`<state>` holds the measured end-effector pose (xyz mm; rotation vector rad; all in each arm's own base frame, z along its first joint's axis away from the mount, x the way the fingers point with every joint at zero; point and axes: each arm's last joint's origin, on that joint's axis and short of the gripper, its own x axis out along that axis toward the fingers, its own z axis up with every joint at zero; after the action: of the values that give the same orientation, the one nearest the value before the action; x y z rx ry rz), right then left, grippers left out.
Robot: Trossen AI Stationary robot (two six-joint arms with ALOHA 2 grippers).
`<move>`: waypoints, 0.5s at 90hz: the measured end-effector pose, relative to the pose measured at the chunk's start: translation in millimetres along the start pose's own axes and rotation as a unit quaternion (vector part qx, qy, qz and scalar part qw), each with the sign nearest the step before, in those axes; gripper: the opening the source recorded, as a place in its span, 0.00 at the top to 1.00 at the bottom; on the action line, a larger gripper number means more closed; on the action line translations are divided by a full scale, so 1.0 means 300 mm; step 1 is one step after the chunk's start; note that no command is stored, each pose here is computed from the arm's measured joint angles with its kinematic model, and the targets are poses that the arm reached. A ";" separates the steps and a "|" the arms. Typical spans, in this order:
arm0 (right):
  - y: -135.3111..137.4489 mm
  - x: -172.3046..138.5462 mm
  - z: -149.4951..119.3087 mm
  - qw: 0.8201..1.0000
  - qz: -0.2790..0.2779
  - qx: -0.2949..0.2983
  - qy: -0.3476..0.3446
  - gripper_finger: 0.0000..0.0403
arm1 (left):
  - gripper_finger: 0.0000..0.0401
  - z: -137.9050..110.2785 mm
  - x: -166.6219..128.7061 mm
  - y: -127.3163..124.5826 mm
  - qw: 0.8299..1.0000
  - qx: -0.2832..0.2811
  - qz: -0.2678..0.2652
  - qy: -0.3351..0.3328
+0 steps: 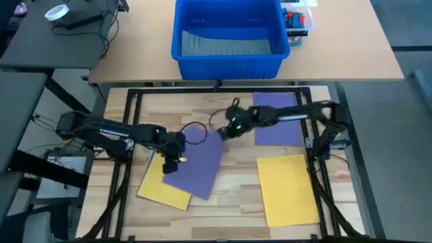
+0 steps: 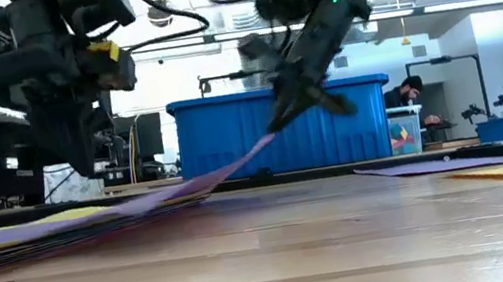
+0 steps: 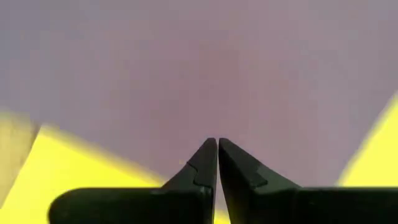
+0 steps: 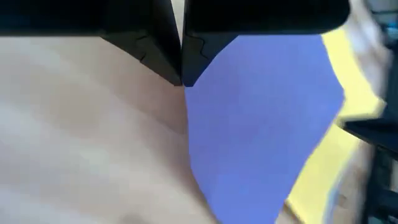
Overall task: Organize paper
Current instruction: Stack the purple paper on top of the other purple paper
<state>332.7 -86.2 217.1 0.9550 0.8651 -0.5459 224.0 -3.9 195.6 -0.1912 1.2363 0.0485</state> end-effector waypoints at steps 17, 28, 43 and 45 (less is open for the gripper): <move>-0.219 -0.201 0.080 0.990 -0.136 -0.021 0.022 1.00 | 1.00 -0.028 0.006 0.016 0.999 -0.007 0.019 0.033; -0.369 -0.279 0.124 0.978 -0.203 -0.020 0.052 1.00 | 1.00 -0.028 0.005 0.016 0.999 -0.007 0.019 0.033; -0.501 -0.335 0.175 0.970 -0.236 -0.029 0.055 1.00 | 1.00 -0.028 0.005 0.016 0.999 -0.012 0.019 0.033; -0.513 -0.340 0.181 0.969 -0.239 -0.034 0.052 1.00 | 1.00 -0.028 0.005 0.016 0.999 -0.014 0.019 0.033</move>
<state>184.0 -205.0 245.2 0.7144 1.2133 -0.8762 215.9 -0.8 190.8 -0.1939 1.3054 0.0931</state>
